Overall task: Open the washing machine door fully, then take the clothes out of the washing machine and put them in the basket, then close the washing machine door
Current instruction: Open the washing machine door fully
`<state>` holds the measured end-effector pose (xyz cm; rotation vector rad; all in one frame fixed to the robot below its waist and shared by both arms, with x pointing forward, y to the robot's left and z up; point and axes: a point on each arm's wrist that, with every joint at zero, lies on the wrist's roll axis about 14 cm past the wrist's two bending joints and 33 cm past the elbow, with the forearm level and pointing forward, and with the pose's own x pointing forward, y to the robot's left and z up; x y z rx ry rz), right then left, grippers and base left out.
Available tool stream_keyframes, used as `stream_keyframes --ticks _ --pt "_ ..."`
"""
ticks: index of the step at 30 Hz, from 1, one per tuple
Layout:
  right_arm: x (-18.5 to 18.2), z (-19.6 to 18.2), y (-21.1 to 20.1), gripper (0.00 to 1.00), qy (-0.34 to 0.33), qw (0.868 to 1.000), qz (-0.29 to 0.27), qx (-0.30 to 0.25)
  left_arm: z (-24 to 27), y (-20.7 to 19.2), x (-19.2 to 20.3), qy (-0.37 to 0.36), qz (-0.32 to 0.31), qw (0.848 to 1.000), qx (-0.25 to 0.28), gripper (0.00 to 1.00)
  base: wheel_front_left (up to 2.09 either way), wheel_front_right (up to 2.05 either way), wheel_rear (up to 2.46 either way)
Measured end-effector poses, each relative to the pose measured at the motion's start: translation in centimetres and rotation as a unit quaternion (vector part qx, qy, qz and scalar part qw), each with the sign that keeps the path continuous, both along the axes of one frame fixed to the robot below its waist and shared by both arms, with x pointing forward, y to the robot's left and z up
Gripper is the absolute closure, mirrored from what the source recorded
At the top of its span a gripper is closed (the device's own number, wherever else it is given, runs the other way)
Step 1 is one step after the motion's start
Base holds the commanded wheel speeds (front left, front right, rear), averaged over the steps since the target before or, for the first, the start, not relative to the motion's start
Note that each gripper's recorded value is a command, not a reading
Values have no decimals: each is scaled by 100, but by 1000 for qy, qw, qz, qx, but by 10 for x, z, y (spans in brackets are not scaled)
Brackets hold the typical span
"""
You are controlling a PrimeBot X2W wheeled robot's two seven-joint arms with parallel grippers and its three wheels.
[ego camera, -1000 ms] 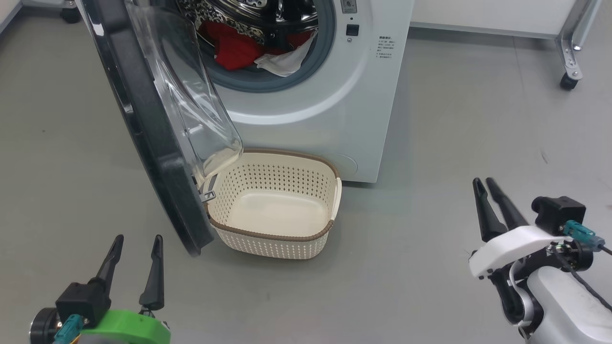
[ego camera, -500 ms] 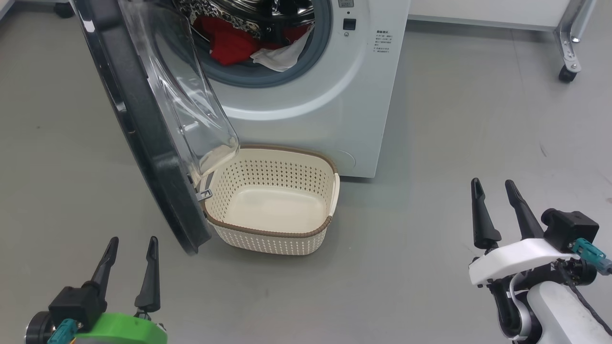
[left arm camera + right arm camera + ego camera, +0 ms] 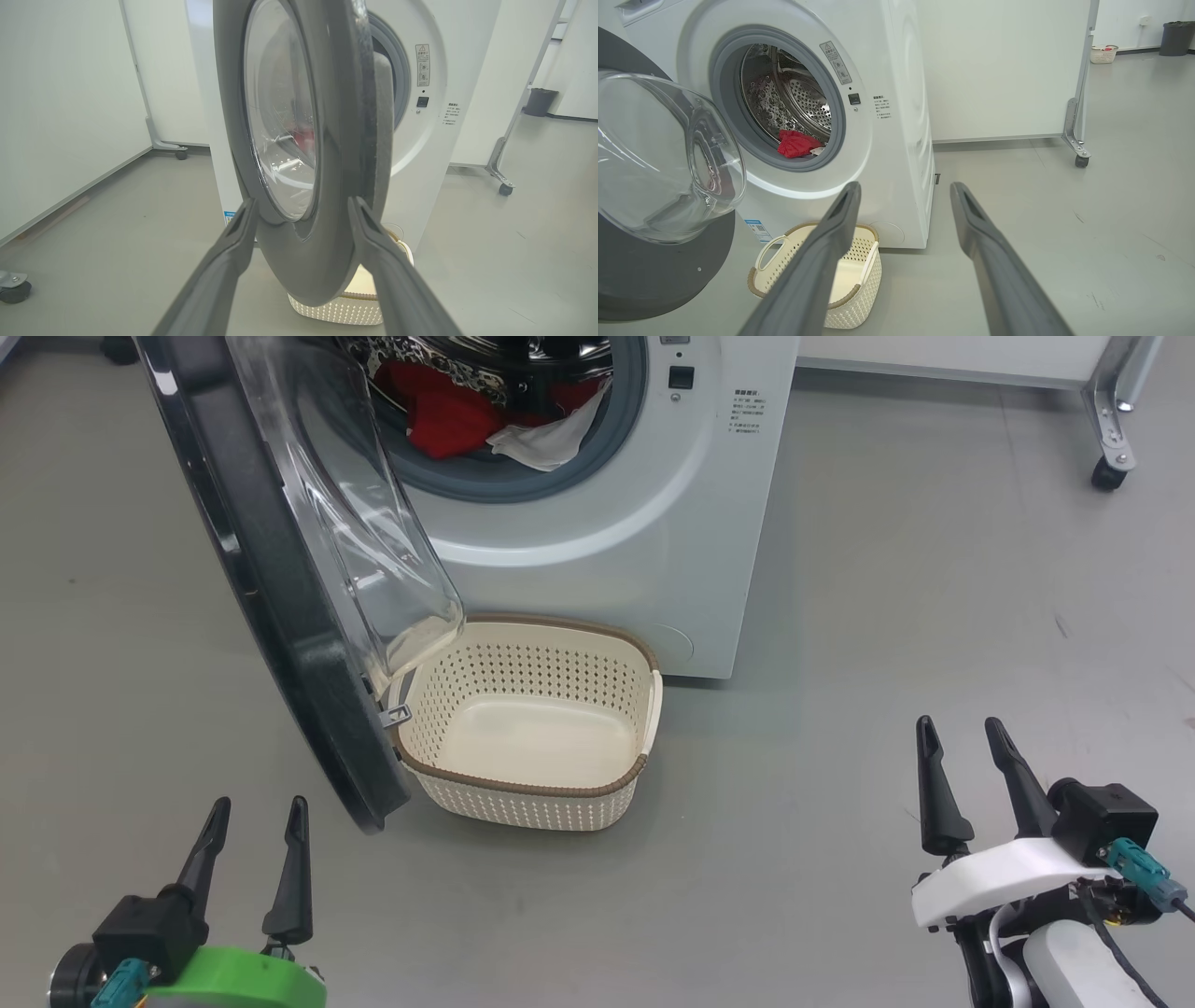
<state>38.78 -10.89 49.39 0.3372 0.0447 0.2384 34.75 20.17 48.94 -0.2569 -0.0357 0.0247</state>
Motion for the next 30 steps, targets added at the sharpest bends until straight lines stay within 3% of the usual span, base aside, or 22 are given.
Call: stream_keyframes --ticks 30 --pt "-3 -7 -1 0 3 1000 -5 8 -7 -2 3 11 0 1000 -4 0 0 0 0"
